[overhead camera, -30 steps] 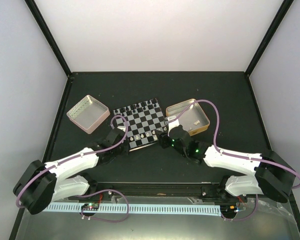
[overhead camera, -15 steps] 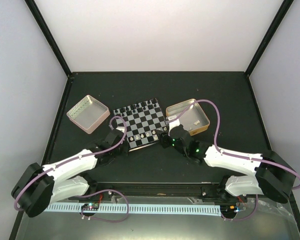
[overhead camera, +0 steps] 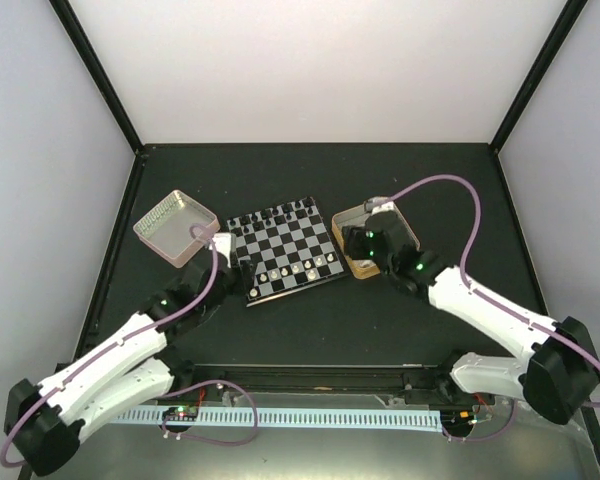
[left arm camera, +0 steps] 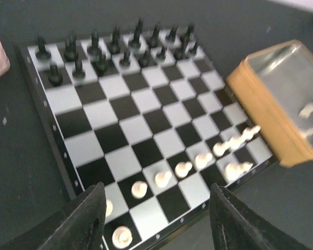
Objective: Set up the chess pieces on the board
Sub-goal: Place the chess piece on the chessboard, then pick up the chess piece from the storage box.
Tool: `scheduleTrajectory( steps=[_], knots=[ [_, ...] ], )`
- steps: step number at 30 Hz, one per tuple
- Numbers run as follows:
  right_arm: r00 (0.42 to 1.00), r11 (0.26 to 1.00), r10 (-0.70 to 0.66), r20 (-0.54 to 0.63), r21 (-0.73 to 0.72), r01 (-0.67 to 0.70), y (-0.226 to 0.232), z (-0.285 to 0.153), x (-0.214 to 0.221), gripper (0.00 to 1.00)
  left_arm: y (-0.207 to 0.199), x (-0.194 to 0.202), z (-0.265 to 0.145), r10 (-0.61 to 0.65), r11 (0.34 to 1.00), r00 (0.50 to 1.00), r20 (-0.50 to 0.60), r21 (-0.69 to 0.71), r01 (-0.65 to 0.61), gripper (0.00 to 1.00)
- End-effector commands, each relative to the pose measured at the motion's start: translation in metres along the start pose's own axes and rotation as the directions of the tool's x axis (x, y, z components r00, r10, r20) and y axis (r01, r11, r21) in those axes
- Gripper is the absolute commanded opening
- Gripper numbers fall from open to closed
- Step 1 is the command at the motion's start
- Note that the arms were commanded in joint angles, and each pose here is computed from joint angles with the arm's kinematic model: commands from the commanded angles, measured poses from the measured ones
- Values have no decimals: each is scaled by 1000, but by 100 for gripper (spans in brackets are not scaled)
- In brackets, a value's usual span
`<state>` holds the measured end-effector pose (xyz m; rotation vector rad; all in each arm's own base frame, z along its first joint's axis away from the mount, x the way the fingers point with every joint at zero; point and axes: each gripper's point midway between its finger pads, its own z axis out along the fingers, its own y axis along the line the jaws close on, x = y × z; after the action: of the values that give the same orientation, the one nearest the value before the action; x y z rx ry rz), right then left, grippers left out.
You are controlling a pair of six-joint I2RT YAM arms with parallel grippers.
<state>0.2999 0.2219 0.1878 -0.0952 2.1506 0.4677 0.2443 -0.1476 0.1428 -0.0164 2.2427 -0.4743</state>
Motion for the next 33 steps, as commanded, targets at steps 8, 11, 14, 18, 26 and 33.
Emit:
scheduleTrajectory(
  steps=[8,11,14,18,26,33],
  knots=[
    [875,965,134,-464,262,-9,-94,28,32,63,-23,-100,-65,5,997,923,384,66,-33,64],
    [829,958,119,-547,282,49,-101,38,38,63,-26,-113,-70,18,998,913,407,53,-43,66],
    [765,955,89,-637,272,116,-105,51,52,63,-26,-121,-71,46,998,906,420,22,-61,66],
    [708,925,82,-702,317,207,-123,60,62,64,-24,-124,-67,75,997,904,420,-13,-77,67],
    [636,902,129,-761,356,243,-143,57,83,61,-17,-120,-58,102,995,913,394,-58,-86,67],
    [596,910,125,-794,330,249,-143,60,95,39,-13,-117,-55,98,995,917,387,-65,-79,67]
  ],
)
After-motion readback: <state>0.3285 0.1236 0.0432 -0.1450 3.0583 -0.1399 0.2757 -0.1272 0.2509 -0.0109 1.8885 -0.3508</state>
